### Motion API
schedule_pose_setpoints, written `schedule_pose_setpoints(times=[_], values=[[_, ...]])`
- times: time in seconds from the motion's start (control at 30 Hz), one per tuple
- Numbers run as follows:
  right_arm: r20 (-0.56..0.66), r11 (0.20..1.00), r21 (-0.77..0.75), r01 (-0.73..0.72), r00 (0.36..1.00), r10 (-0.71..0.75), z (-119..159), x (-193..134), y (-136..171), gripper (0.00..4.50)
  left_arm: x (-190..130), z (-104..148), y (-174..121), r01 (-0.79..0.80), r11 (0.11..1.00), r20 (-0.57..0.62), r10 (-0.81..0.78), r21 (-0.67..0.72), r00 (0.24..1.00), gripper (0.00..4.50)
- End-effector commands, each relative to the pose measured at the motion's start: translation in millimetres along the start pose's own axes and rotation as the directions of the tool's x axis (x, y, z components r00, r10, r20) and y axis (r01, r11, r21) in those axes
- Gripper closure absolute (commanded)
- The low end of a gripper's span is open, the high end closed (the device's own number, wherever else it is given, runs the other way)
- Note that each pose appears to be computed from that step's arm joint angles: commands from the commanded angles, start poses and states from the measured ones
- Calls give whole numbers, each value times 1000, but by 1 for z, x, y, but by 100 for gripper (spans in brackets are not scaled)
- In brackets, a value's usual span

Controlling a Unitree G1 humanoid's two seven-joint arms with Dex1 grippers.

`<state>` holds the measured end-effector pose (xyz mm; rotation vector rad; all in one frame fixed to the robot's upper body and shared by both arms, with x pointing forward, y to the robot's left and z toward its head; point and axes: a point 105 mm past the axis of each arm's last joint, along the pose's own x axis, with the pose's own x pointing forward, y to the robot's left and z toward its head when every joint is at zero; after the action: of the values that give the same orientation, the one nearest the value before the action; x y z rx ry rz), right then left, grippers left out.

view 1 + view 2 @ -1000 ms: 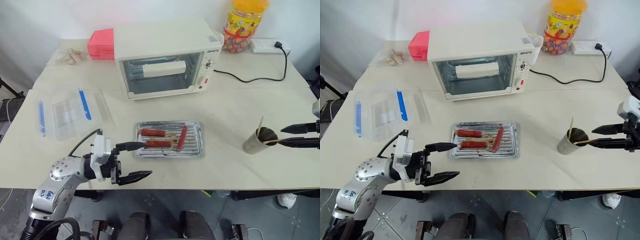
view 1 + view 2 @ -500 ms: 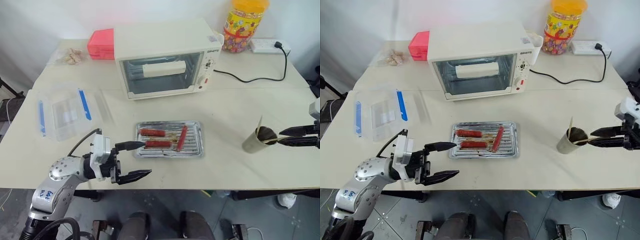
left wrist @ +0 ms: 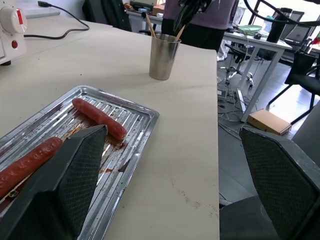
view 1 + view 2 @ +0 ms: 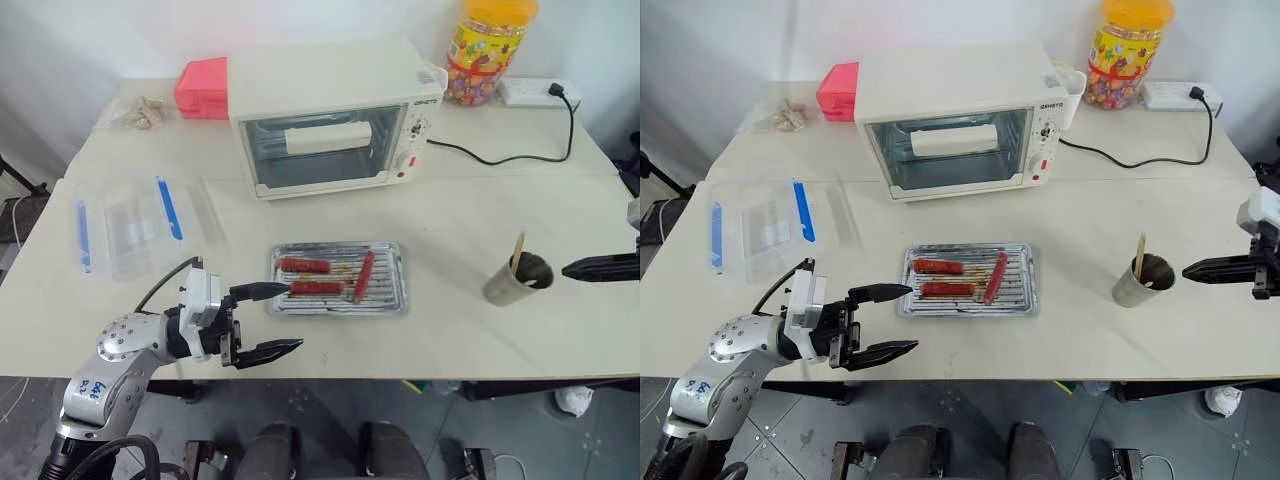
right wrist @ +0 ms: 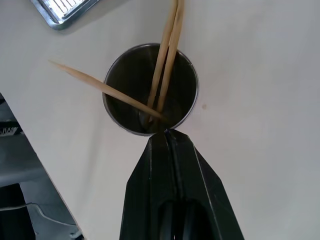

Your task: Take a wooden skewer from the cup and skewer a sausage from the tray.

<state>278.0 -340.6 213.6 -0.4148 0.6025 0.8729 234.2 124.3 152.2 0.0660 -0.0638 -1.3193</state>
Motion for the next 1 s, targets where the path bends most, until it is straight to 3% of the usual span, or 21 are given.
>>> schedule_pose_setpoints(times=[0.03,0.2,0.43,0.63,0.73,1.0], values=[[14,999,31,-13,1000,13,13,-16,2,414,0,7,-2,4,999,19,-5,32,1000,0],[42,1000,-16,6,999,-6,30,-24,2,261,-2,5,-1,-3,999,13,3,33,1000,0],[-7,992,-17,-126,992,125,45,-17,37,19,-1,3,0,-3,1000,11,3,29,1000,0],[-61,988,-64,-137,989,133,42,-2,51,19,0,2,0,3,1000,14,-3,22,1000,0],[-116,991,-105,-87,990,75,39,8,51,19,-1,2,1,1,1000,11,-1,21,1000,0],[-126,986,-165,0,992,-21,48,21,49,19,-3,1,1,-12,1000,8,12,17,1000,0]])
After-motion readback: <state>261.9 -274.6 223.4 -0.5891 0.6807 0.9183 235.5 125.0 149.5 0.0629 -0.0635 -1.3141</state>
